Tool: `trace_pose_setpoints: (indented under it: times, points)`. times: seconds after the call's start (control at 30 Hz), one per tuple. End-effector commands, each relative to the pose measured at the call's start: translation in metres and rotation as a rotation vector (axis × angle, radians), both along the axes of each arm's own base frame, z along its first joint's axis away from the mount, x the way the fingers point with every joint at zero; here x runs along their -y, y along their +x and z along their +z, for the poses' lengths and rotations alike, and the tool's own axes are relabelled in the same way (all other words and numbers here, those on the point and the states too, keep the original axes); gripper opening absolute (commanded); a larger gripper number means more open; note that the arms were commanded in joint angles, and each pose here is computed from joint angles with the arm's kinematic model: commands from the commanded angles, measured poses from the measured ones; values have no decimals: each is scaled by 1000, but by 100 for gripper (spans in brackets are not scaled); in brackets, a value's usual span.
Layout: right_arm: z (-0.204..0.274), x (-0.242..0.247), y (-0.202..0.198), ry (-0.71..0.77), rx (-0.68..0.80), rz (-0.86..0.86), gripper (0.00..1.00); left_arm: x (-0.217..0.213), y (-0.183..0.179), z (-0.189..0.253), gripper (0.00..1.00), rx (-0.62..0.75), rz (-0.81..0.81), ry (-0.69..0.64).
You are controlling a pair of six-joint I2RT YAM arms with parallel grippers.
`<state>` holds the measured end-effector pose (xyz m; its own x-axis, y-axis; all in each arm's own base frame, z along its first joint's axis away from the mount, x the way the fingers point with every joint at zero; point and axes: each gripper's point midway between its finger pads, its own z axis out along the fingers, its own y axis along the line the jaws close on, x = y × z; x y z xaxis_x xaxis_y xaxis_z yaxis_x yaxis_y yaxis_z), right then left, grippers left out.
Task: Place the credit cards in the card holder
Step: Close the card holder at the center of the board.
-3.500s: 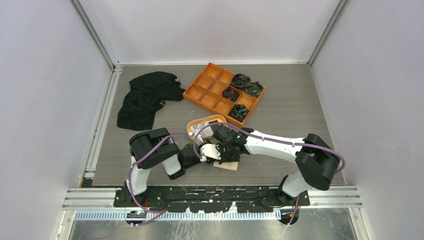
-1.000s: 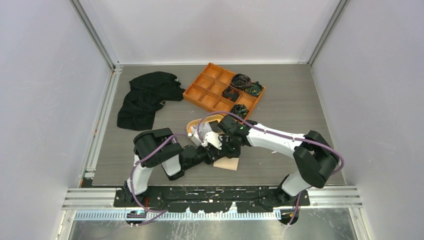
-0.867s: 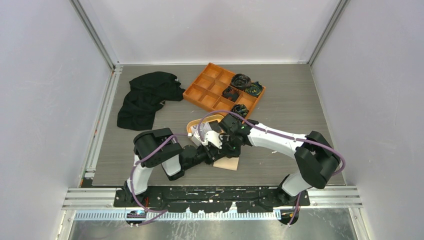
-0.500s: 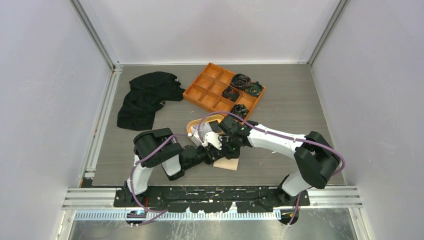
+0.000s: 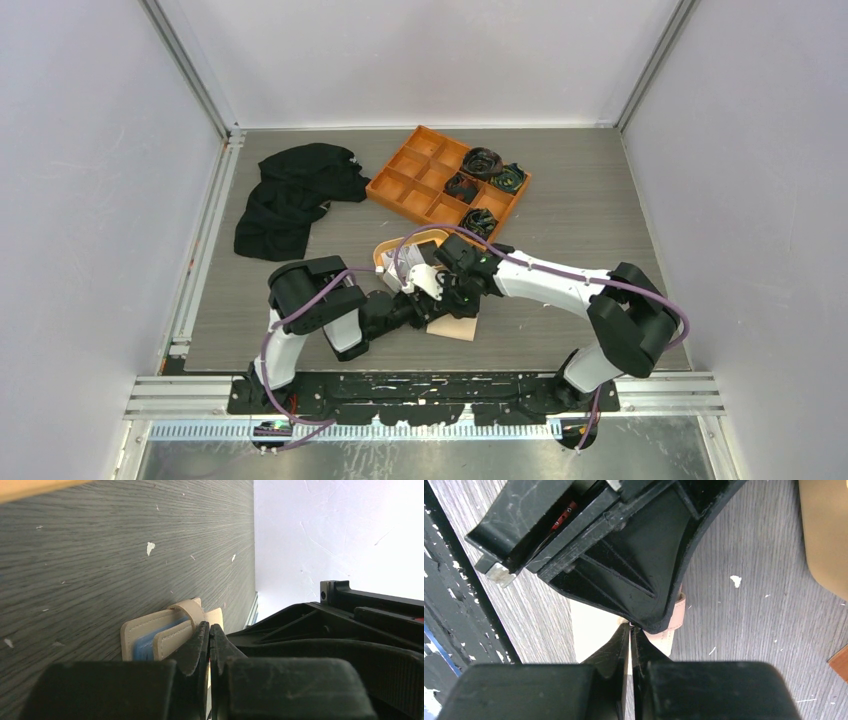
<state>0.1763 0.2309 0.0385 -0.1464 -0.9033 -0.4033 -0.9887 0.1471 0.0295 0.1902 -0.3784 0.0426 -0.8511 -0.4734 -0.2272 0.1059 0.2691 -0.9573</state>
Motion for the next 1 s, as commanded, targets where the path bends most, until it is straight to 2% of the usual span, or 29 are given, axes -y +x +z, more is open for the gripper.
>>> trace_pose_setpoints:
  times: [0.0, 0.47, 0.67, 0.97]
  points:
    - [4, -22, 27, 67, 110, -35, 10, -3, -16, -33, 2, -23, -52, 110]
    - [29, -17, 22, 172, 72, -67, 8, -8, -16, -40, 0, -28, -36, 130]
    - [21, -22, 20, 163, 58, -82, 2, -9, -15, -39, 0, -27, -31, 130]
    - [11, -20, 13, 133, 38, -63, 1, -9, -15, -38, 0, -26, -33, 127]
